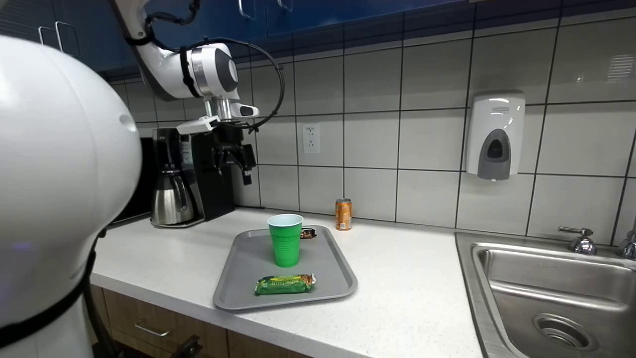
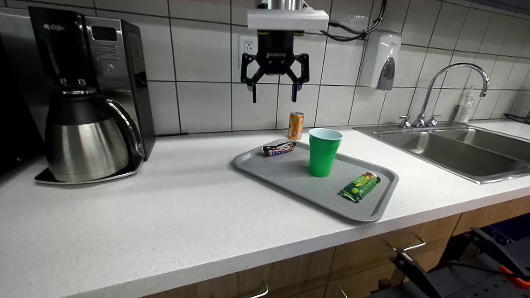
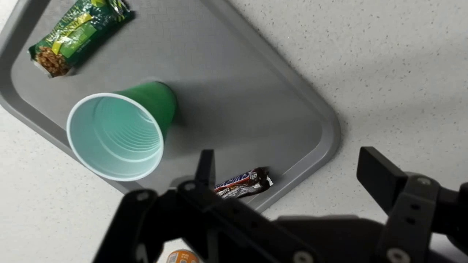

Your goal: Remove the chocolate bars from the tray

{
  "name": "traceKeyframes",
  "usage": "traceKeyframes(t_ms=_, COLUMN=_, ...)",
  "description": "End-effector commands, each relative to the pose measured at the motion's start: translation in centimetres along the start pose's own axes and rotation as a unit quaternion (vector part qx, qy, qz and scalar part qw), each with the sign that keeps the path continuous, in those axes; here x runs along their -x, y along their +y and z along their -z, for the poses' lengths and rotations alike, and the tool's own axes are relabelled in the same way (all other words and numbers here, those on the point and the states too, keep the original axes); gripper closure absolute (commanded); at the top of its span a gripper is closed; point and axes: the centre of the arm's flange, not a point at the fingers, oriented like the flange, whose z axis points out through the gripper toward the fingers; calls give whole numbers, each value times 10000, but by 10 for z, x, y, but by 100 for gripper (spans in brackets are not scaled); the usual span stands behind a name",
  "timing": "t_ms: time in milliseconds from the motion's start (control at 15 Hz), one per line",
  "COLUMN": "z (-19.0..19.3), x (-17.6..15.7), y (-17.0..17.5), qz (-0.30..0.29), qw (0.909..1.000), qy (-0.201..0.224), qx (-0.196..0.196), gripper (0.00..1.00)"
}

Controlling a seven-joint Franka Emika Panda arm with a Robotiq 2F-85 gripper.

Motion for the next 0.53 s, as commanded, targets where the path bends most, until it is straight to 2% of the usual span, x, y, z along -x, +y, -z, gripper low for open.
traceKeyframes(t_ms=0, z=-11, x=-19, y=-17, qz=-444, qw=9989, qy=41, qx=133, gripper=0)
traceKeyframes(t_ms=467, z=-37, x=-55, y=0, qz=-1116, qw=9936, qy=24, qx=169, gripper=0)
